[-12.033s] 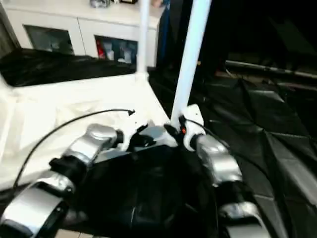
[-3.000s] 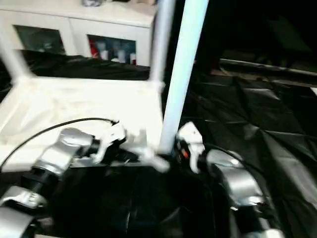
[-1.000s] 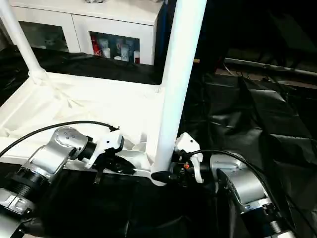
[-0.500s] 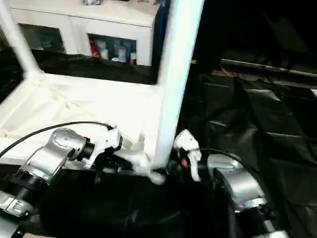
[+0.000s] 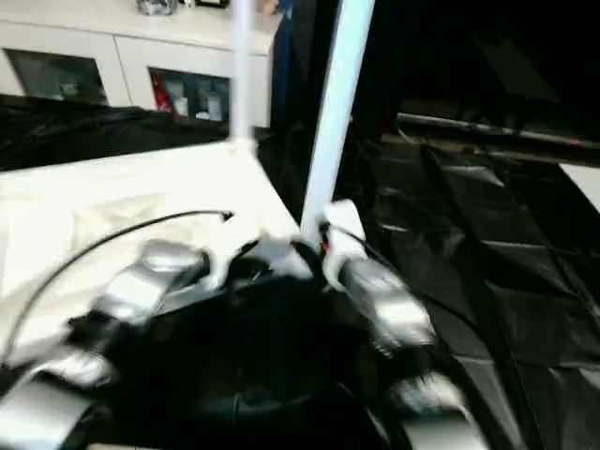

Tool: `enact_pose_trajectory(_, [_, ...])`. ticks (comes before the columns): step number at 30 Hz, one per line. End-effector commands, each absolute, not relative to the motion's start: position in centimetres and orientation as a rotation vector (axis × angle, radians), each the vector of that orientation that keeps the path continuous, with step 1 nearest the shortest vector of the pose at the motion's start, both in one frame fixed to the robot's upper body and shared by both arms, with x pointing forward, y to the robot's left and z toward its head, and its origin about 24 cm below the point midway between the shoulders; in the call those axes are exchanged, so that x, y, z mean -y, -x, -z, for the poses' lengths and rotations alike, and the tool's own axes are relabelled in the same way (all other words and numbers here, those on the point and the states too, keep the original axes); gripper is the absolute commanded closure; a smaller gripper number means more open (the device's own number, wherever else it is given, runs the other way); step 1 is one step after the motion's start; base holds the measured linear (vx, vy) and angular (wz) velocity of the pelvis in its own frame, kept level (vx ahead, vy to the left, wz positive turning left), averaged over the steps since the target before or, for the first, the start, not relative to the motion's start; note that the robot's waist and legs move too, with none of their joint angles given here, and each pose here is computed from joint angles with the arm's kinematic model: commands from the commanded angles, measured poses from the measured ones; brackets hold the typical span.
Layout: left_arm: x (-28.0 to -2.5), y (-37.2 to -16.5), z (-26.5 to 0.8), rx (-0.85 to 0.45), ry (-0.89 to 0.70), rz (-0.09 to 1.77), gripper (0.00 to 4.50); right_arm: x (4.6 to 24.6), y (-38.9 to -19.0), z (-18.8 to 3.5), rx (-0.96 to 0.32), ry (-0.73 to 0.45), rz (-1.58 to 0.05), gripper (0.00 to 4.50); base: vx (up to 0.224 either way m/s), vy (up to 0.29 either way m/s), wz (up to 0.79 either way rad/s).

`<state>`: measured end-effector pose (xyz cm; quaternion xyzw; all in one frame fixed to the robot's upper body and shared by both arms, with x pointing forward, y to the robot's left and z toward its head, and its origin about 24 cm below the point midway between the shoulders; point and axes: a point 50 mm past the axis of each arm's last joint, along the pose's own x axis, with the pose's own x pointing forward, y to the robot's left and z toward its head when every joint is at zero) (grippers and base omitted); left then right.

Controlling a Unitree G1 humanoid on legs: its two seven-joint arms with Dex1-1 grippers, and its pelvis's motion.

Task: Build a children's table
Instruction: Rotate leg to tighten

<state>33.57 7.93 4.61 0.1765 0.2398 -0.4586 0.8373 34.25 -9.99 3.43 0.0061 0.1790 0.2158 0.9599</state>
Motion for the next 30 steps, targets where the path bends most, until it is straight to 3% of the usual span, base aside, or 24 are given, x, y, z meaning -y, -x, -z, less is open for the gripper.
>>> enact_pose_trajectory(1, [-6.0, -32.9, -3.8, -0.536, -0.379, 1.023, 4.5, 8.2, -33.0, -1.2, -0.466, -0.01, -0.492, 2.27, 0.0, 0.0, 0.0])
enact_pose_trajectory(6, [-6.1, -33.1, -3.9, -0.534, -0.382, 1.019, 4.5, 7.9, -33.1, -1.9, -0.429, -0.057, -0.547, 2.27, 0.0, 0.0, 0.0])
enact_pose_trajectory(9, [-6.7, -33.4, -3.8, -0.539, -0.381, 1.022, 4.5, 8.1, -33.1, -2.2, -0.4, -0.066, -0.618, 1.76, 0.0, 0.0, 0.0])
enact_pose_trajectory(12, [-6.8, -33.3, -3.7, -0.541, -0.382, 1.04, 4.5, 8.4, -32.9, -2.4, -0.386, -0.061, -0.653, 1.66, 0.0, 0.0, 0.0])
enact_pose_trajectory(15, [-7.3, -33.2, -4.0, -0.519, -0.388, 1.106, 4.5, 9.1, -31.8, -3.2, -0.341, -0.055, -0.825, 1.31, 0.0, 0.0, 0.0])
enact_pose_trajectory(23, [-9.3, -32.2, -4.1, -0.548, -0.417, 1.283, 4.5, 11.4, -29.2, -3.8, -0.333, -0.023, -1.094, 1.31, 0.0, 0.0, 0.0])
enact_pose_trajectory(27, [-10.2, -31.7, -4.7, -0.536, -0.409, 1.381, 4.5, 12.6, -27.7, -4.4, -0.363, -0.036, -1.233, 1.31, 0.0, 0.0, 0.0])
enact_pose_trajectory(30, [-10.7, -30.7, -4.9, -0.555, -0.36, 1.499, 4.5, 13.6, -26.5, -4.1, -0.438, 0.057, -1.337, 1.31, 0.0, 0.0, 0.0])
